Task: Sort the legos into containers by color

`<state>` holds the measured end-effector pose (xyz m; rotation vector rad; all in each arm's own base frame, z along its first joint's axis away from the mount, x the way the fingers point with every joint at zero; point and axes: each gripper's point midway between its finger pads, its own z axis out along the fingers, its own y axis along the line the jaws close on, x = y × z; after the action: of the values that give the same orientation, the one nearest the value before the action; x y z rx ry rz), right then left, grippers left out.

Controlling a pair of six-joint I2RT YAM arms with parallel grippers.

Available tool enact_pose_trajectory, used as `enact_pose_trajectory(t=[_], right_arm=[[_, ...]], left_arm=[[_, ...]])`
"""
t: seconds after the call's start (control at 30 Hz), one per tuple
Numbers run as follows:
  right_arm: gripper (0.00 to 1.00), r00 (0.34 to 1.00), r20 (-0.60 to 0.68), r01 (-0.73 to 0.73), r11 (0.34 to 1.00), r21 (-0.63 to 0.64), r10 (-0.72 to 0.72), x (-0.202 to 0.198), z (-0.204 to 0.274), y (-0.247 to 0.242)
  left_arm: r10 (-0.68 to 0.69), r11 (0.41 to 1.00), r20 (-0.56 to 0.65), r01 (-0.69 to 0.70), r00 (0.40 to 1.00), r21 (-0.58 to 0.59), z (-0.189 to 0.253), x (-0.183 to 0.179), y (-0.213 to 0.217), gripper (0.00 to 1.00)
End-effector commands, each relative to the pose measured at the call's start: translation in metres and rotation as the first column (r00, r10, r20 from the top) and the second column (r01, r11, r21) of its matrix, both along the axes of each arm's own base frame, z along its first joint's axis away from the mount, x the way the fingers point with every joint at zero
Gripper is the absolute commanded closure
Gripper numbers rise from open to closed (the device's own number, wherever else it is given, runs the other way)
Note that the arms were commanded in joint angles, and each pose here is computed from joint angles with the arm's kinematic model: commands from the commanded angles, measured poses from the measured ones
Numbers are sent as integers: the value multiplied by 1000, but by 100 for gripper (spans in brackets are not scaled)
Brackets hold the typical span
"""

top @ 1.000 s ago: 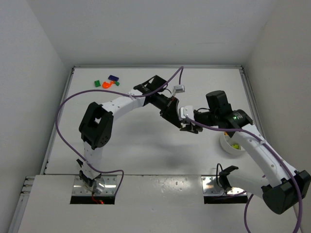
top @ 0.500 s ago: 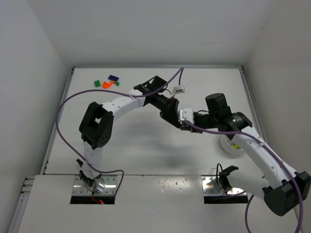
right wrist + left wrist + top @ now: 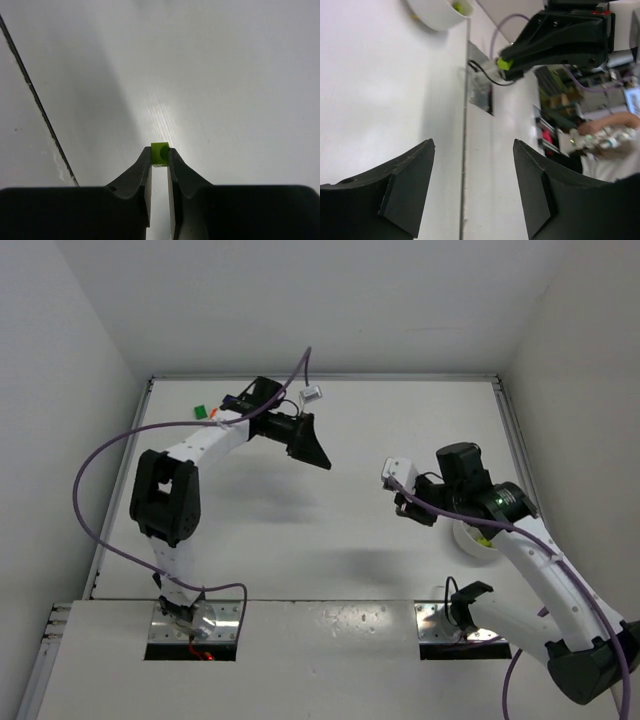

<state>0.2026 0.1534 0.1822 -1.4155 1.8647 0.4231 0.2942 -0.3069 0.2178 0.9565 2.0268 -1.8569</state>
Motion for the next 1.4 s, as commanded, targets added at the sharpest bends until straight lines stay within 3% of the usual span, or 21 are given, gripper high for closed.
enact_pose_trajectory(t=[0.0,0.17,0.3,0.53,0.67,0.8,0.97,1.1,1.23,1.37], right_arm=[[92,978,-43,196,973,-123,-202,-2,-3,-37],[93,922,-76,343,893,-290,-379,-16,-7,-82],[94,872,-81,428,833,-352,-483,-14,-2,-99],[97,757,-106,587,742,-324,-645,36,23,-108],[97,741,-220,573,769,-284,-634,51,30,-94],[97,716,-288,551,768,-326,-636,38,17,-99],[97,634,-370,534,730,-426,-679,0,-7,-122],[98,625,-340,512,698,-500,-702,-15,-13,-141],[98,618,-200,574,610,-546,-760,-11,-10,-171],[98,607,-187,561,584,-587,-772,-24,-22,-180]], left_arm=[[88,996,159,-90,983,4,20,12,21,30],[179,982,193,-187,965,22,17,34,45,30],[230,971,189,-239,955,25,10,41,52,30],[247,967,201,-255,948,14,10,44,51,30],[253,965,211,-262,944,14,12,44,52,30],[279,957,218,-289,935,13,12,50,63,29],[282,957,195,-290,940,14,3,50,69,29],[276,958,208,-285,938,14,-1,49,69,29],[270,961,212,-277,939,4,-2,48,72,29],[270,961,203,-277,941,4,-8,49,75,29]])
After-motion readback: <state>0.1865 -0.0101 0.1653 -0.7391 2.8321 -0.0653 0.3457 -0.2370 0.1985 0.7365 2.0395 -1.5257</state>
